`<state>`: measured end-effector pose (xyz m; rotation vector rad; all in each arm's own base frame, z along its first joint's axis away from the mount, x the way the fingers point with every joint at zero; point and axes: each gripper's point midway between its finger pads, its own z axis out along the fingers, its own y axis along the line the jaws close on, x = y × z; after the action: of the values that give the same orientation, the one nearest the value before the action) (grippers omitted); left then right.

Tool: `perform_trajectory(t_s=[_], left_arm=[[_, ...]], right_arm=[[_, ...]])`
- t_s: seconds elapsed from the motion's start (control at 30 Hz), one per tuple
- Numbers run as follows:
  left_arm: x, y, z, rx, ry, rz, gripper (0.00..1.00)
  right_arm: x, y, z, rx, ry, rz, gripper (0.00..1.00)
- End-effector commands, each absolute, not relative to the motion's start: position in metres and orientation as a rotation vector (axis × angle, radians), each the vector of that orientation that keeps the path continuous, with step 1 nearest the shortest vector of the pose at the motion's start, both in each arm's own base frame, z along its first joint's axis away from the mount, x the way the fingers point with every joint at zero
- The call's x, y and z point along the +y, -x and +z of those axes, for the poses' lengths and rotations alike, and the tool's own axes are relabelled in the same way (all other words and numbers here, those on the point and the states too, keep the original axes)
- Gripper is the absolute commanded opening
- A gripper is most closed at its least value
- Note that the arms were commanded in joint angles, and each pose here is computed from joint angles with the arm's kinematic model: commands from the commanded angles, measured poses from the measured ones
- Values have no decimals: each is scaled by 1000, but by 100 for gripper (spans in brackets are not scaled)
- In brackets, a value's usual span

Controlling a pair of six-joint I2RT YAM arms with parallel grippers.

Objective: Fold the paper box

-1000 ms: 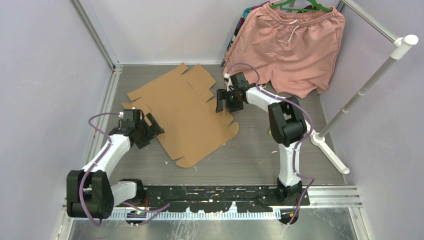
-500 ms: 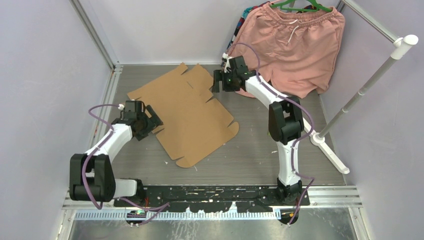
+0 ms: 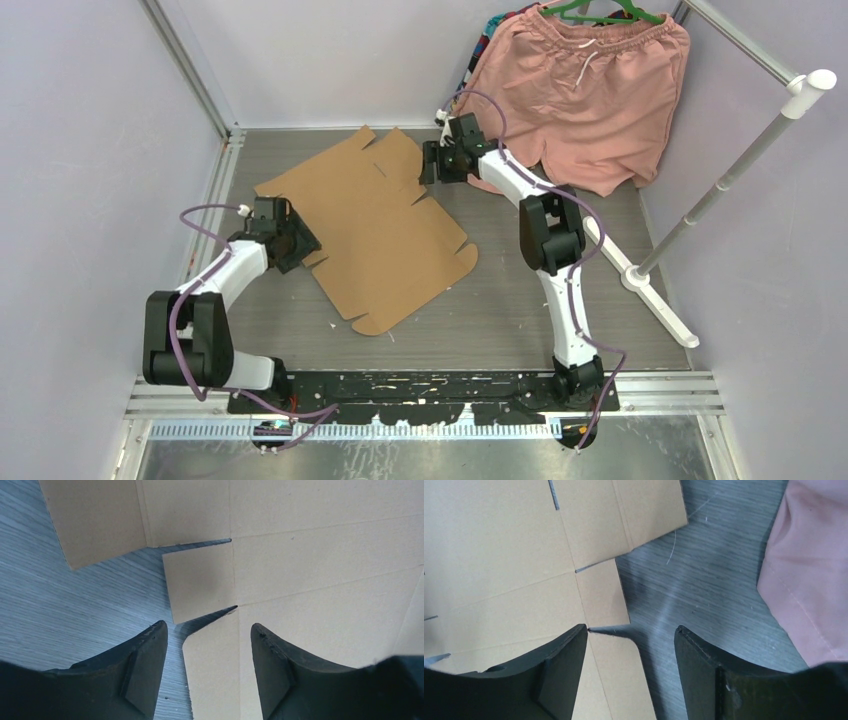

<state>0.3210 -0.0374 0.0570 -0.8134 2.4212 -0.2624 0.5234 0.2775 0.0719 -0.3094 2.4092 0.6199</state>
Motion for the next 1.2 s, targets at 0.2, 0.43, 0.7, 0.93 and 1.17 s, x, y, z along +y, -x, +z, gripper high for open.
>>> perform_trajectory(t_s=[0.2,0.43,0.7,0.93,1.17], left_arm=[[-18,-338,75,2331,810,-162,7],[-1,-321,76,2341,844,-28,0],[14,-306,59,2388,894,101,0],[13,-309,38,2419,935,113,0],[13,-318,25,2438,936,123,0]], right_arm=[[284,-551,105,2296,298,647,43],[279,-559,94,2317,275,612,42],[279,-566,80,2334,264,585,42],[277,-566,70,2351,272,571,42],[286,-561,63,2364,309,580,42]])
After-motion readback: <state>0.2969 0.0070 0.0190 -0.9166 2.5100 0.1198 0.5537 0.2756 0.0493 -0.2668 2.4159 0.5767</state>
